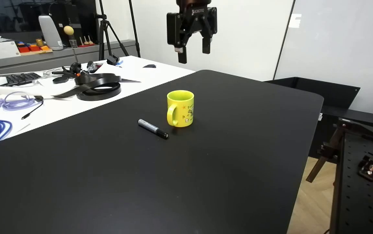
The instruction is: Place the black marker inside the yellow mug
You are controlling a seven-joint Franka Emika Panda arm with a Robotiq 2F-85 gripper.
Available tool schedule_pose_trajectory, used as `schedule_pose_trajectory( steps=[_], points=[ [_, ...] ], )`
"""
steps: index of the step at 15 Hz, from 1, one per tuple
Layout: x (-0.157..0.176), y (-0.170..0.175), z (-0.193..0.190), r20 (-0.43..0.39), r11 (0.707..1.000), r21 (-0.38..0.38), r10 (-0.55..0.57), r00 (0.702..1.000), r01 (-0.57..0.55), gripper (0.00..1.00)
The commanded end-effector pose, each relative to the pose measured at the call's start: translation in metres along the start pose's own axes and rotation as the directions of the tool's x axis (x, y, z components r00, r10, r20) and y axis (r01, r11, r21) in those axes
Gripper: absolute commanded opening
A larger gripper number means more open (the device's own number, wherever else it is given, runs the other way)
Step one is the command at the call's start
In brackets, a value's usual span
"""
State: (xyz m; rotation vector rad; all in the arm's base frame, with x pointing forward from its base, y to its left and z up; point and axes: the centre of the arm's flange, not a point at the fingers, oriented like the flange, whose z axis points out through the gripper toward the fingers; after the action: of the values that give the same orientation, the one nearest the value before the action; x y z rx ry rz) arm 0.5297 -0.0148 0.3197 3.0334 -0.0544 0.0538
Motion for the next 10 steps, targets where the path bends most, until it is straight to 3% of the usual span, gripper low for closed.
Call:
schedule_pose_trajectory(
  steps=[1,5,10],
  points=[
    [0.005,-0.003,0.003,-0.013,1.000,0.003,-0.004,1.000,0.004,1.00],
    [0.011,-0.012,0.012,0.011,0.999,0.022,-0.046,0.999,0.046,1.00],
    [0.041,-0.063,0.043,0.038,0.978,0.028,-0.207,0.978,0.206,1.00]
  ],
)
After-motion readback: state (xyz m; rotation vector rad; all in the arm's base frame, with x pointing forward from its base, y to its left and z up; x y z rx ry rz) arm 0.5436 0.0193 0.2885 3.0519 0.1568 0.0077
